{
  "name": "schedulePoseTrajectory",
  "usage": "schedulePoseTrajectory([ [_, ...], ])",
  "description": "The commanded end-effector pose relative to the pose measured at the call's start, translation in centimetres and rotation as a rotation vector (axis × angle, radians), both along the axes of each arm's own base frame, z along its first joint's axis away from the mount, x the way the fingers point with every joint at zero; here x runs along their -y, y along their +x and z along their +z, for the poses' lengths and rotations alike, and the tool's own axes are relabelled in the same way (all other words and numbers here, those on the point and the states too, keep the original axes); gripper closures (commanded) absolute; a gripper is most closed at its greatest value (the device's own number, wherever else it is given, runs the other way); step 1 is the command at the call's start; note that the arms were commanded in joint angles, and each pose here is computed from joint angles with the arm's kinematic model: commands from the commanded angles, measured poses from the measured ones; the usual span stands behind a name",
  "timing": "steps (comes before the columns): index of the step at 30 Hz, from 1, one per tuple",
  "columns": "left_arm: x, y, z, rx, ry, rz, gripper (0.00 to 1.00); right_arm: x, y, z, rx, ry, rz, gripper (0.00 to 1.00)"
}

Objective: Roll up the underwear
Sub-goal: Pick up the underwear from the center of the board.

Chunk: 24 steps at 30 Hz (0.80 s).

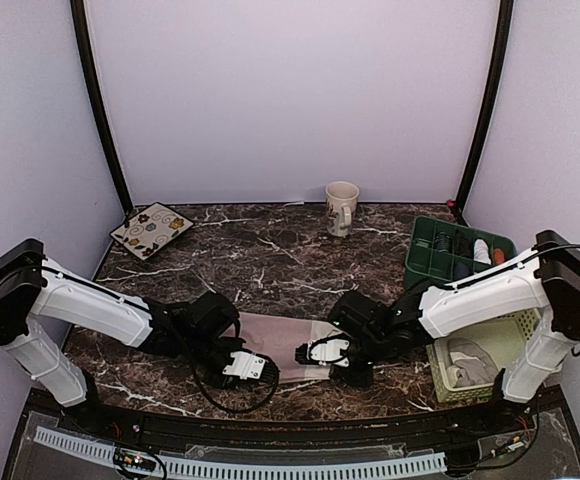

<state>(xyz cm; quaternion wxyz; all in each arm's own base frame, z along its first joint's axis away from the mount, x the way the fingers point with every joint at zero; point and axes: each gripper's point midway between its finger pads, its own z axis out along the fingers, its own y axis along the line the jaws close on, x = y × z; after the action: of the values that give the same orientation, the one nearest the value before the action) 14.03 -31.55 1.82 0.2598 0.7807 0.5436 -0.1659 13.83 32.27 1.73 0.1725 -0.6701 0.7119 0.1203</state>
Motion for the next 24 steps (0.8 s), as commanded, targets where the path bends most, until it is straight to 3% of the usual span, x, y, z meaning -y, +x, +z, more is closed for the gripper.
schedulePoseTrajectory([
  [1, -0.6, -0.4, 0.4, -0.006, 0.012, 0.004, 0.99, 1.9, 0.1, -0.2, 0.005, -0.067, -0.023, 1.0],
  [14, -0.9, -2.1, 3.2, -0.094, -0.043, 0.028, 1.0, 1.5, -1.4, 2.5, -0.023, 0.001, -0.033, 1.0],
  [24, -0.2, 1.7, 5.3, -0.098, -0.105, 0.132, 1.0, 1.3, 1.6, 4.3, 0.028, 0.02, -0.103, 1.0],
])
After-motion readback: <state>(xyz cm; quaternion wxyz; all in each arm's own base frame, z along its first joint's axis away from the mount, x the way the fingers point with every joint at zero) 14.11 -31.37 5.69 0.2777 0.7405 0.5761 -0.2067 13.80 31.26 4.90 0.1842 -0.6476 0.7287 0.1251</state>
